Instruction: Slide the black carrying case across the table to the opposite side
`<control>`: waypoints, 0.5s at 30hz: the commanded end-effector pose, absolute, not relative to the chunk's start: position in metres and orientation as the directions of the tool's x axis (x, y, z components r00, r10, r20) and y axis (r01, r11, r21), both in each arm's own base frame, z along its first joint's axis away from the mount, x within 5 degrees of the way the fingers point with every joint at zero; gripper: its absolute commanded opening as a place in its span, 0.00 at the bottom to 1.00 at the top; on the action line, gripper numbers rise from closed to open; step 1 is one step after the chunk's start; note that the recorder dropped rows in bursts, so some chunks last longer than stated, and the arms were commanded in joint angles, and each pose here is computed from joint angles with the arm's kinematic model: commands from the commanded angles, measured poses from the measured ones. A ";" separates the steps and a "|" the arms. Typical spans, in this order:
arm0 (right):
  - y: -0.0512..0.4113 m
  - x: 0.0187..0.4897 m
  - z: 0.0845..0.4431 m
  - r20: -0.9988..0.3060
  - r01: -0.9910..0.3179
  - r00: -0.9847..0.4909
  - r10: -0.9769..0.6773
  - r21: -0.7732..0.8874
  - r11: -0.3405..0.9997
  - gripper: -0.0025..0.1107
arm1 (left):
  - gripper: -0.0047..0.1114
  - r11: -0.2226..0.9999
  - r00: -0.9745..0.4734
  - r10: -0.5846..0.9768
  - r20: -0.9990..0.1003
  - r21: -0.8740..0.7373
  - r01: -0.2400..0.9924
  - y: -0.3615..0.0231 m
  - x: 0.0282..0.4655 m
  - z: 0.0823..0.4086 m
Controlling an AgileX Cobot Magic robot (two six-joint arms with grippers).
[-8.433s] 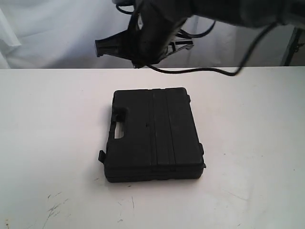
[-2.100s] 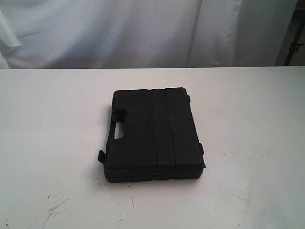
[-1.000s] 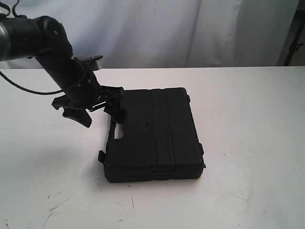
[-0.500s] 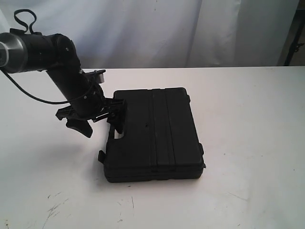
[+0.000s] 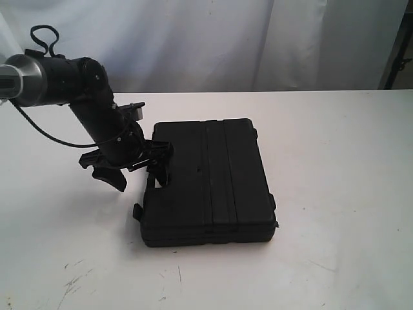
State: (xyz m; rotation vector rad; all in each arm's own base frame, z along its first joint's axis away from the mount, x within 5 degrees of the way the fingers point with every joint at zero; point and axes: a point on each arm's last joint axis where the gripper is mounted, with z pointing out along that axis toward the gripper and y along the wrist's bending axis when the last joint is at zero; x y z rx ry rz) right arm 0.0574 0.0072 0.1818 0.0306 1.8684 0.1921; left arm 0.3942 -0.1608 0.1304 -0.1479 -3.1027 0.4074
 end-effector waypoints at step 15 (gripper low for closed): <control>0.007 0.057 0.181 -0.949 -0.072 -0.294 0.118 0.145 0.987 0.02 | 0.05 0.963 -0.996 0.094 0.010 -0.253 0.088 -0.163 0.395 0.125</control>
